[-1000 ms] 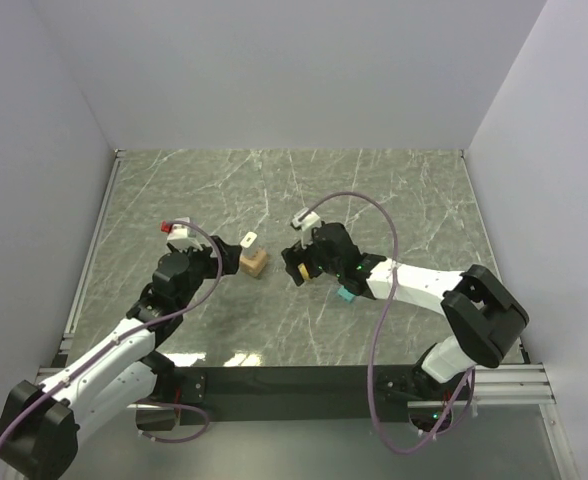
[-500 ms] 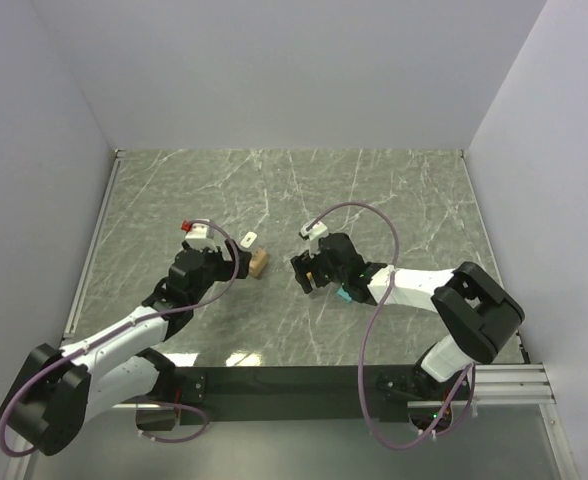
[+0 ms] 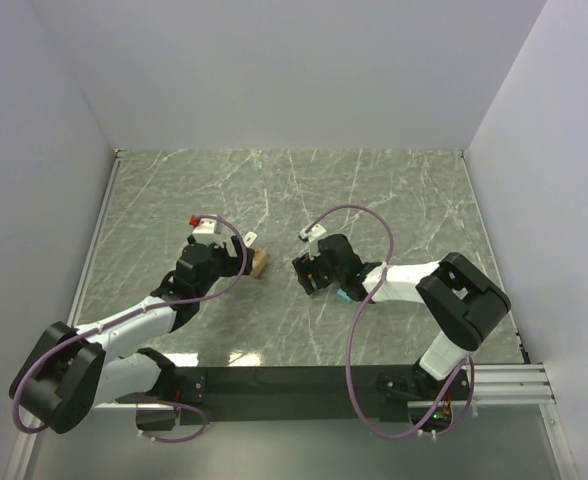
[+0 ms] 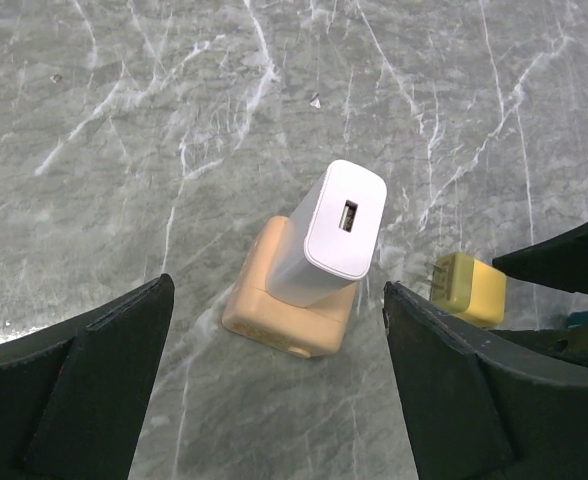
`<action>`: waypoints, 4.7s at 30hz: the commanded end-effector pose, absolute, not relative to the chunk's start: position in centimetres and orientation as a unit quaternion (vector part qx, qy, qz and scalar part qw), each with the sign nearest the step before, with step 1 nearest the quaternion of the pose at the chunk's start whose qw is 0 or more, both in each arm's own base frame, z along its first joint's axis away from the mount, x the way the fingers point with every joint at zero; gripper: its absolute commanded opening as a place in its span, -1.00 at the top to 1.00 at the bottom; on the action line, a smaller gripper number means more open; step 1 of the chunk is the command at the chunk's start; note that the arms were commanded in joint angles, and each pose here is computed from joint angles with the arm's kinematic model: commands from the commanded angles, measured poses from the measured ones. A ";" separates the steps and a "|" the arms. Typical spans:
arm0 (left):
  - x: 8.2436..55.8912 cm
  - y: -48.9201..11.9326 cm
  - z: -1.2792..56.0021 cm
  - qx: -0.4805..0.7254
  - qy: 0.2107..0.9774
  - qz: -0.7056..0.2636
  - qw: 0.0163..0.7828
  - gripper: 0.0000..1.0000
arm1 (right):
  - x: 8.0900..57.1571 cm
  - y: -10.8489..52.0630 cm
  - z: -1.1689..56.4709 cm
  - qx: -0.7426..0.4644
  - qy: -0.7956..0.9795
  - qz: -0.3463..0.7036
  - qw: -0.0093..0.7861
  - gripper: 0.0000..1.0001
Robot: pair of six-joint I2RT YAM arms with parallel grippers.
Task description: Insert the plug
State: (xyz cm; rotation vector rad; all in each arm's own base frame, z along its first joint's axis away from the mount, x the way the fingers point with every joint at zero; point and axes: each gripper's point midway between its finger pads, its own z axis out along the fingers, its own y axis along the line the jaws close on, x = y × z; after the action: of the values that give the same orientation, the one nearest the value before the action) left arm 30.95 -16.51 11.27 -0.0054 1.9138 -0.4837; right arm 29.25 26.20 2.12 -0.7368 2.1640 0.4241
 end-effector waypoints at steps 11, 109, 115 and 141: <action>32.2 -17.5 13.8 0.012 0.784 -0.216 0.582 -0.83 | 30.4 27.5 2.7 -0.313 0.835 0.178 0.415 -0.27; 33.2 -23.6 8.2 0.156 0.812 -0.117 0.550 0.99 | 30.2 30.1 6.3 -0.336 0.810 0.176 0.447 1.00; 32.9 -23.8 8.1 0.162 0.812 -0.124 0.547 0.99 | 30.8 30.2 6.4 -0.333 0.809 0.176 0.452 1.00; 32.6 -24.3 7.5 0.178 0.815 -0.131 0.535 0.99 | 31.7 31.4 6.3 -0.350 0.796 0.181 0.459 1.00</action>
State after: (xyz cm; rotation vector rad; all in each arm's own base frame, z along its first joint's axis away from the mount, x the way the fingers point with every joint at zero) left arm 33.89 -23.70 9.13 0.3379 1.8755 -0.2979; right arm 29.89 29.97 3.68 -0.8903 2.0579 0.4203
